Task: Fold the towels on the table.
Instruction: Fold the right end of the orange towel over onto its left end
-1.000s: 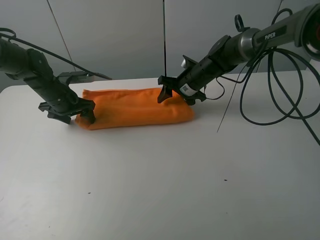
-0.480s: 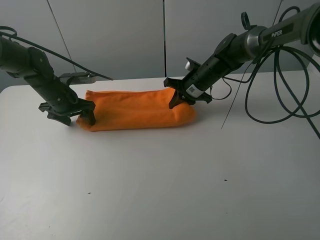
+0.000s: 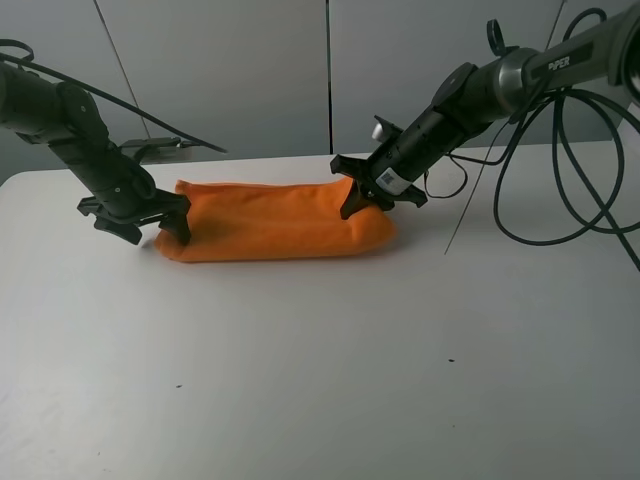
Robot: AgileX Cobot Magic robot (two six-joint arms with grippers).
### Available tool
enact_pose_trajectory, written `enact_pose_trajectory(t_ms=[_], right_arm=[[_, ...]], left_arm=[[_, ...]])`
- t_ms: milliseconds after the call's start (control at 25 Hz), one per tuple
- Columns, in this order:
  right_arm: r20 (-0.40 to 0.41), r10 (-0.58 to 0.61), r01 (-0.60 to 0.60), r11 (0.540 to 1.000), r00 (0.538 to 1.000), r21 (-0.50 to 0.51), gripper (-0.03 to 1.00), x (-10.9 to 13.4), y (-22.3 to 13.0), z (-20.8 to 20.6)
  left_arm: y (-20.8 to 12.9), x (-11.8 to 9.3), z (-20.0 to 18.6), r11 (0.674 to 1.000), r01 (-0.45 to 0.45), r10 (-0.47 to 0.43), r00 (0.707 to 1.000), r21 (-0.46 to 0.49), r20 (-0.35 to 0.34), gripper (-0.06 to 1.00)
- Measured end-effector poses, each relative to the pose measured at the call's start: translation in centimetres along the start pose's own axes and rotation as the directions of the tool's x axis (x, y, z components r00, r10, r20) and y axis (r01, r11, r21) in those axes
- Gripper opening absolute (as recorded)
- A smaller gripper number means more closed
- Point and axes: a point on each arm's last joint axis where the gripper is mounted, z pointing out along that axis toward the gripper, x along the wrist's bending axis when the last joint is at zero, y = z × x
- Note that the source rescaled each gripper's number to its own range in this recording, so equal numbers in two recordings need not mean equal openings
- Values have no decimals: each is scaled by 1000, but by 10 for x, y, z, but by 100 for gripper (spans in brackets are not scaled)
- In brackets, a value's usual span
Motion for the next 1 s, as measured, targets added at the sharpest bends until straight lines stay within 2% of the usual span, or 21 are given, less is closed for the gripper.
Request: enact_pose_trajectory(t_ms=[240,480,1000], right_arm=[[-48,3,-4,1000,999,-16,8,15,2,-19],[-135,58,-61,998,989,-20,8,26,4,-26],[-181,121,-127,992,976,-22,8,30,5,-27]], left_arm=[[0,0,0,1000,-3,3,1000,0,-2,100],[0,0,1,1000,-4,4,1000,-5,-4,100],[3,-1,0,999,30,-29,999,-37,18,100]])
